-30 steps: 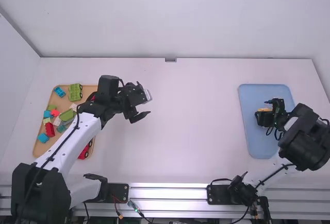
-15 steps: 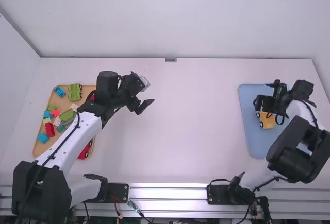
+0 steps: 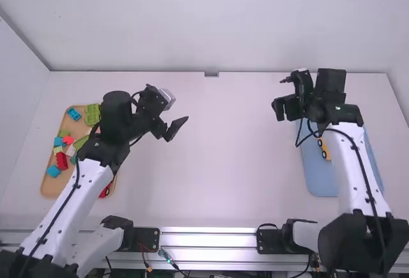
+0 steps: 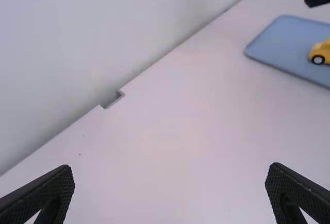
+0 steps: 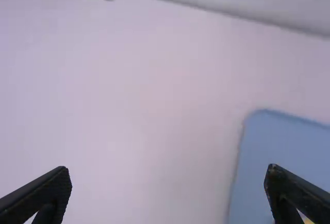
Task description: Assemble lego blocks to make yellow taxi
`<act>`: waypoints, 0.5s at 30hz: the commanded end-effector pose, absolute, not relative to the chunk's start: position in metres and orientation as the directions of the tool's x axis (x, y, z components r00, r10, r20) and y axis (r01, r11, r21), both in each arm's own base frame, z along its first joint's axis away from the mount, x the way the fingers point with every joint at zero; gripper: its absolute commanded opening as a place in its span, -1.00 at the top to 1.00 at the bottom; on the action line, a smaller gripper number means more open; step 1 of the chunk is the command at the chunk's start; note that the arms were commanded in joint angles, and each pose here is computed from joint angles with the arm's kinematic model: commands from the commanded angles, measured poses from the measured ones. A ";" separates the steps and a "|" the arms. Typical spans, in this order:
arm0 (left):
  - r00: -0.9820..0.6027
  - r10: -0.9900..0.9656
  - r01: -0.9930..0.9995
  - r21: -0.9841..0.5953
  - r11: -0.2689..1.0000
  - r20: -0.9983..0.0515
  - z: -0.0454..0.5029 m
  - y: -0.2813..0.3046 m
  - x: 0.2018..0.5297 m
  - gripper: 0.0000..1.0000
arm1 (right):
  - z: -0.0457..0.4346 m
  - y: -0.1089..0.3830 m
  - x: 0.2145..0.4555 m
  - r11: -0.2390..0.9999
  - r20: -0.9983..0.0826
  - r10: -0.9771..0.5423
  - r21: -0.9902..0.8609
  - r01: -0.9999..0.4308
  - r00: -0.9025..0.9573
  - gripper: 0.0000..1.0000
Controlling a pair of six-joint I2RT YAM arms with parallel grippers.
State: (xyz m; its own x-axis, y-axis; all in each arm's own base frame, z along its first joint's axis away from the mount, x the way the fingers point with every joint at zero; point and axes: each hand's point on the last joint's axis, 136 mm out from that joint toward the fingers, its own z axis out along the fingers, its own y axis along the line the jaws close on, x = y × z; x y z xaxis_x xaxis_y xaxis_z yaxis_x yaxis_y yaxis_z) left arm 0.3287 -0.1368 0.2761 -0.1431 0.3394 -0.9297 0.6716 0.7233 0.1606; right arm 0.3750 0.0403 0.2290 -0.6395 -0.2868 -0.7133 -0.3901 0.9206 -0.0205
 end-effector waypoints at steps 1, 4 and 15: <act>-0.113 0.320 0.652 0.173 0.738 -0.941 0.290 -0.131 0.321 -0.97 | 0.257 0.050 0.370 0.916 -0.760 -0.294 -0.050 -0.399 -0.580 -0.97; -0.121 0.295 0.597 0.168 0.785 -0.948 0.291 -0.116 0.323 -0.90 | 0.259 0.041 0.368 0.935 -0.774 -0.262 -0.057 -0.349 -0.577 -0.91; -0.173 0.145 0.319 0.084 0.944 -0.974 0.280 -0.051 0.317 -0.58 | 0.271 0.015 0.357 0.988 -0.848 -0.123 -0.058 -0.141 -0.516 -0.61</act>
